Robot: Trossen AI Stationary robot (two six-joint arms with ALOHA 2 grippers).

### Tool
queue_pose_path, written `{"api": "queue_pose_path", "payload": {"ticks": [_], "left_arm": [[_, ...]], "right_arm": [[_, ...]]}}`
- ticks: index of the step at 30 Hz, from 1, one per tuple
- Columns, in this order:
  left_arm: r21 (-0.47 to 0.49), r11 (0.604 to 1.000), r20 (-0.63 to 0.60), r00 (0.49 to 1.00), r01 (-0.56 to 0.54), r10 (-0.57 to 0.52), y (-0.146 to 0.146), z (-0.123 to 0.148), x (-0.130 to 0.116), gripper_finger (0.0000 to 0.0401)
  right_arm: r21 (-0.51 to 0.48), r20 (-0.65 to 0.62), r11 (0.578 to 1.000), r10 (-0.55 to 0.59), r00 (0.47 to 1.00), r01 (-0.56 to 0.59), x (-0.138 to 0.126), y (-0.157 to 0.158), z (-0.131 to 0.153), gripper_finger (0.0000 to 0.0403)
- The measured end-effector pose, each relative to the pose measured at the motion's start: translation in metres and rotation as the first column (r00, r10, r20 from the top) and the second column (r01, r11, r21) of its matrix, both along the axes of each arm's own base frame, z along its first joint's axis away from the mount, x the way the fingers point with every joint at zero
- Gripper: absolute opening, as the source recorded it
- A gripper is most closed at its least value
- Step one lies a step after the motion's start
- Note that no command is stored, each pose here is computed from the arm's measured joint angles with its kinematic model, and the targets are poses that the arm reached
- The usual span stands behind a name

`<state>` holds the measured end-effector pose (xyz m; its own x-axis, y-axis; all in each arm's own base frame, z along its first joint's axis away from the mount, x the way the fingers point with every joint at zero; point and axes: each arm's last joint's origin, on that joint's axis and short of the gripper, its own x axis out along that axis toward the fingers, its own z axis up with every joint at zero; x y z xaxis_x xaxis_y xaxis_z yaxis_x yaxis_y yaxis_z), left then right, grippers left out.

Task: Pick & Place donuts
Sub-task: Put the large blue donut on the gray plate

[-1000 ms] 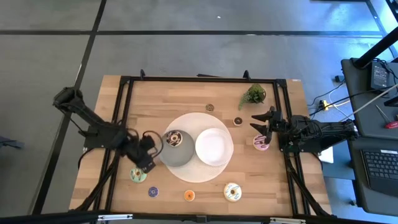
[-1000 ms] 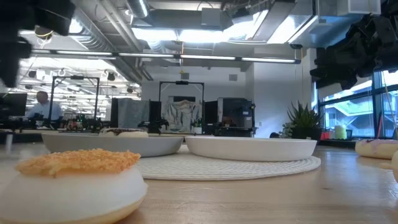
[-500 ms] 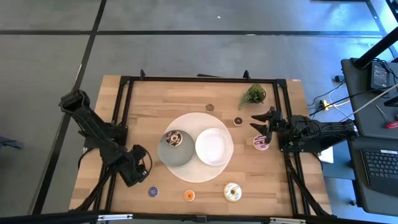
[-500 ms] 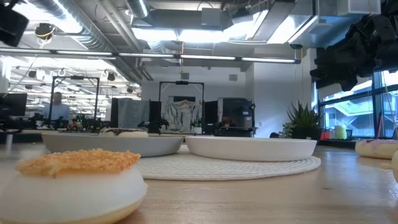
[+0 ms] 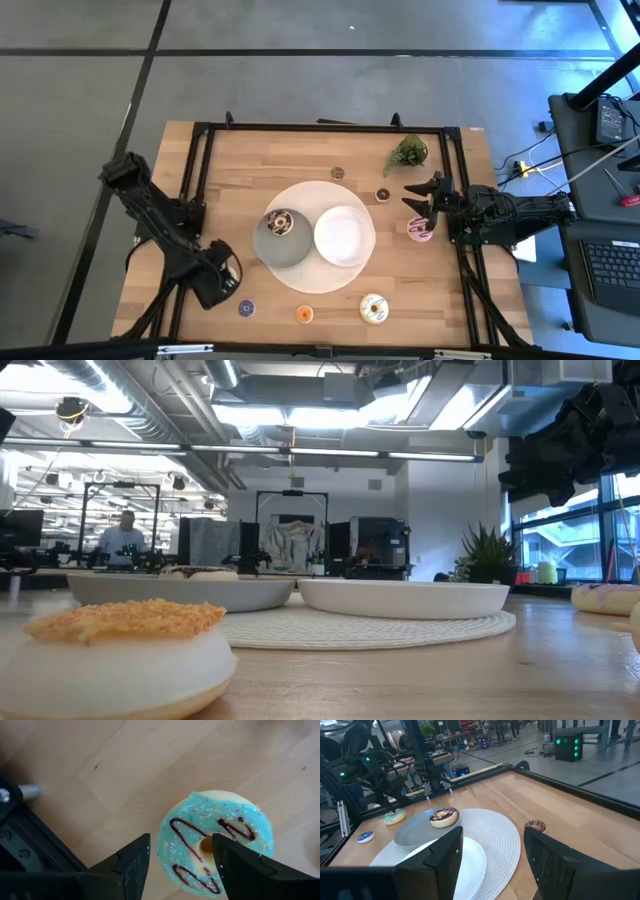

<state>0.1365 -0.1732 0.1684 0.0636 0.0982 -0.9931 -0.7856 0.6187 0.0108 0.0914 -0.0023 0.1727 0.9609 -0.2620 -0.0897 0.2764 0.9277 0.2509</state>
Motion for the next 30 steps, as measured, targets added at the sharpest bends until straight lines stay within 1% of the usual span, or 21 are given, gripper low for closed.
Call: {"api": "queue_pose_path", "payload": {"ticks": [4,6,12,16,21,30], "left_arm": [[0.018,0.997,-0.019,0.997,0.072,-0.072,-0.0014,-0.0045,0.0011,0.0207],[0.017,0.996,-0.020,0.996,0.089,-0.089,-0.0021,-0.0054,0.0016,0.0207],[0.016,0.997,-0.011,0.997,0.081,-0.081,-0.0025,-0.0055,0.0021,0.0206],[0.013,1.000,-0.003,1.000,0.008,-0.008,-0.0024,-0.0055,0.0021,0.0206],[0.009,0.998,0.005,0.998,-0.063,0.063,-0.0024,-0.0055,0.0022,0.0194],[-0.004,0.997,-0.013,0.997,-0.076,0.076,-0.0027,-0.0056,0.0016,0.0158]], "right_arm": [[0.003,0.001,1.000,0.000,1.000,0.000,0.0000,0.0000,0.0000,0.0211],[0.022,0.006,1.000,-0.002,1.000,0.002,0.0000,0.0000,0.0000,0.0211],[0.021,0.005,1.000,-0.002,1.000,0.002,0.0000,0.0000,-0.0001,0.0211],[0.022,0.007,1.000,-0.020,1.000,0.020,-0.0001,-0.0005,0.0000,0.0211],[0.023,0.007,1.000,-0.020,1.000,0.020,-0.0001,-0.0005,0.0001,0.0211],[0.021,0.007,1.000,-0.020,1.000,0.020,-0.0001,-0.0005,0.0000,0.0211]]}}
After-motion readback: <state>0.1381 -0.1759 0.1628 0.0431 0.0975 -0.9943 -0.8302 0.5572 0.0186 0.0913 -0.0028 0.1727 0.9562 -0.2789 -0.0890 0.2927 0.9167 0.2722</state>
